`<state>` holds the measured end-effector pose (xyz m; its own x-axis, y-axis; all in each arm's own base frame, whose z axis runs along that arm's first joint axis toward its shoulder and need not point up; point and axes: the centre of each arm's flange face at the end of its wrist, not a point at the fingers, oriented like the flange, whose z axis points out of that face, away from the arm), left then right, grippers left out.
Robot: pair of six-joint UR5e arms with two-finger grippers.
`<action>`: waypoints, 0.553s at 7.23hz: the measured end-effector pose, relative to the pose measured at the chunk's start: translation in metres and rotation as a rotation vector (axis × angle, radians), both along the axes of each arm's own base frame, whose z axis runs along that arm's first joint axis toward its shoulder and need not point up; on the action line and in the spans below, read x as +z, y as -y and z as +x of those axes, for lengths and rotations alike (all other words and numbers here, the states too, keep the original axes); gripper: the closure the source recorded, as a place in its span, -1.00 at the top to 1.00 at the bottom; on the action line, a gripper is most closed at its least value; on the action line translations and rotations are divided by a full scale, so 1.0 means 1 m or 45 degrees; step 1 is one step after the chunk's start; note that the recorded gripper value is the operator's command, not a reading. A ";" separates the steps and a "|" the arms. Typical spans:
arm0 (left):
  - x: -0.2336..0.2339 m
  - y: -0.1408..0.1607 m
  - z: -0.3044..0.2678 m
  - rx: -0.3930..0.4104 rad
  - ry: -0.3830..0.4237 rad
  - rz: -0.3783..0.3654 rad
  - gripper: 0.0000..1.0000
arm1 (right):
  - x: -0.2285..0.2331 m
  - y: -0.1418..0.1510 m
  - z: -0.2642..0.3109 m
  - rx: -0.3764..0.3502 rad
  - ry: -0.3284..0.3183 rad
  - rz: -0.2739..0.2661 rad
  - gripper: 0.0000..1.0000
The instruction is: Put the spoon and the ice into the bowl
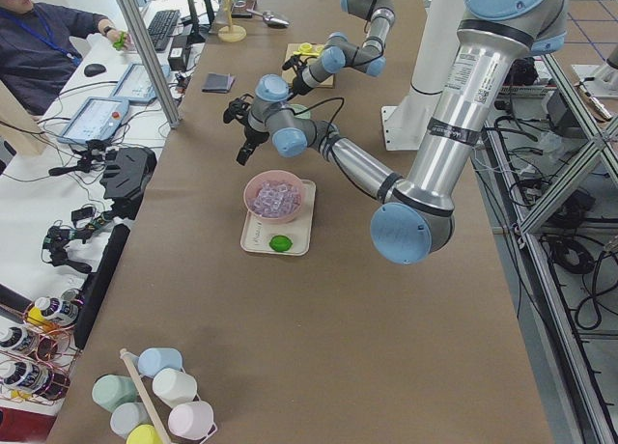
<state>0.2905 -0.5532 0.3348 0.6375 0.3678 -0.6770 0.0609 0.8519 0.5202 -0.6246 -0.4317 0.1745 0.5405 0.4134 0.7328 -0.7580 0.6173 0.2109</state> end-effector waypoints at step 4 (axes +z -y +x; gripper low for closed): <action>0.003 0.002 -0.009 0.012 -0.004 -0.015 0.96 | -0.009 -0.016 0.018 -0.093 -0.016 0.061 1.00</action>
<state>0.2816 -0.5556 0.3376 0.6320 0.3655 -0.6834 0.0547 0.8586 0.5098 -0.6068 -0.4157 0.1653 0.5769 0.3372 0.7439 -0.7085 0.6597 0.2504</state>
